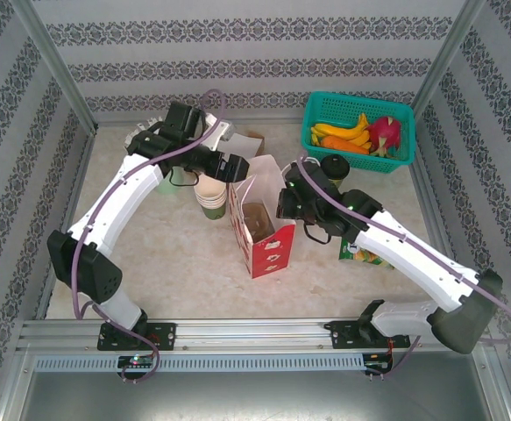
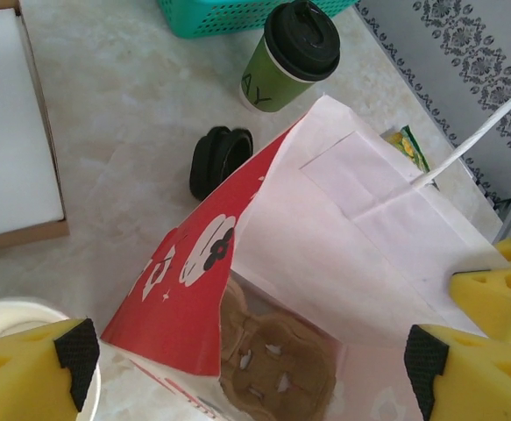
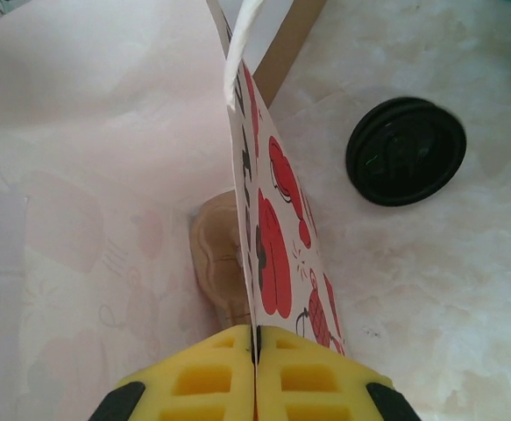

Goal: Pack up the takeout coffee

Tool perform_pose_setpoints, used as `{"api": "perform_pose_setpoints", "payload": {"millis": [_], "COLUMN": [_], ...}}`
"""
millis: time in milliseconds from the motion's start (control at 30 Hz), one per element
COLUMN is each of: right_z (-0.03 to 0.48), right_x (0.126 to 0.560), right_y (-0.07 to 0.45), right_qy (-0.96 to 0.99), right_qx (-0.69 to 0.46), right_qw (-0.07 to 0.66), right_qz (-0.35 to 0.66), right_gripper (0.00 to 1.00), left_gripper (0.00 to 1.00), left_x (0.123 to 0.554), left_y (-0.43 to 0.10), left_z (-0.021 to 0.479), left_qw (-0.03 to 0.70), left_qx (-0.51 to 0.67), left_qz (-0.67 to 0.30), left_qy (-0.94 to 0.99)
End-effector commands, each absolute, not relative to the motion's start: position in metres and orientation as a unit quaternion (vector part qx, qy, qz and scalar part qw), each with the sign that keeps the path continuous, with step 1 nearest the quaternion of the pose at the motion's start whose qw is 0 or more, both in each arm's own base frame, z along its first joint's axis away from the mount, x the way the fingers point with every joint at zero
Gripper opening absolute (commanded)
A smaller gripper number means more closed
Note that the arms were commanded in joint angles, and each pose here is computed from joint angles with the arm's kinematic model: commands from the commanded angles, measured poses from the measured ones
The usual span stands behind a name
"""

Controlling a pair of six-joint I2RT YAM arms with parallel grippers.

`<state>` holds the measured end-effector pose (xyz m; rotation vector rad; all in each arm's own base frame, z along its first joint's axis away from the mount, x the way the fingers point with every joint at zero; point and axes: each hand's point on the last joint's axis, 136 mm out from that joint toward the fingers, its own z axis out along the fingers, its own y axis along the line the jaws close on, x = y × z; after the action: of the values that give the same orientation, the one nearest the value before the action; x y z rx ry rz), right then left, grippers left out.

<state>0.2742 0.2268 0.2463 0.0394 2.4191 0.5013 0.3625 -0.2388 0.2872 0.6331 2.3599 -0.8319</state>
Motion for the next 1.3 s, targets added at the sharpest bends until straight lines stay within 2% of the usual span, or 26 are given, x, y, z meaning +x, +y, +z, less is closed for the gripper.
{"api": "perform_pose_setpoints", "payload": {"millis": [0, 267, 433, 633, 700, 767, 933, 1133, 1267], "right_z": [0.253, 0.261, 0.273, 0.292, 0.302, 0.311, 0.330, 0.345, 0.331], "right_x": [0.280, 0.284, 0.282, 0.278, 0.275, 0.273, 0.270, 0.282, 0.302], "right_y": [0.231, 0.235, 0.234, 0.229, 0.228, 0.222, 0.199, 0.159, 0.122], "right_qy": [0.921, 0.920, 0.912, 0.896, 0.888, 0.881, 0.865, 0.851, 0.858], "right_qx": [0.030, -0.006, -0.035, -0.067, -0.082, -0.093, -0.092, -0.053, 0.007], "right_qw": [0.345, 0.356, 0.373, 0.402, 0.415, 0.429, 0.463, 0.499, 0.497], "right_qz": [0.179, 0.166, 0.168, 0.174, 0.181, 0.175, 0.170, 0.155, 0.134], "right_gripper": [0.05, 0.13, 0.28, 0.50, 0.62, 0.66, 0.98, 0.98, 0.98], "left_gripper": [0.90, 0.91, 0.93, 0.95, 0.96, 0.98, 1.00, 1.00, 1.00], "left_x": [0.361, 0.367, 0.369, 0.375, 0.377, 0.380, 0.388, 0.396, 0.404], "left_y": [-0.237, -0.234, -0.234, -0.229, -0.228, -0.225, -0.217, -0.210, -0.197], "left_z": [0.293, 0.291, 0.300, 0.304, 0.304, 0.304, 0.310, 0.323, 0.327], "left_qw": [0.277, 0.280, 0.294, 0.314, 0.319, 0.323, 0.341, 0.377, 0.405], "left_qx": [0.261, 0.254, 0.250, 0.233, 0.226, 0.216, 0.193, 0.157, 0.118], "left_qz": [-0.305, -0.290, -0.293, -0.281, -0.278, -0.270, -0.259, -0.256, -0.235], "left_qy": [0.873, 0.879, 0.874, 0.876, 0.877, 0.881, 0.883, 0.876, 0.876]}}
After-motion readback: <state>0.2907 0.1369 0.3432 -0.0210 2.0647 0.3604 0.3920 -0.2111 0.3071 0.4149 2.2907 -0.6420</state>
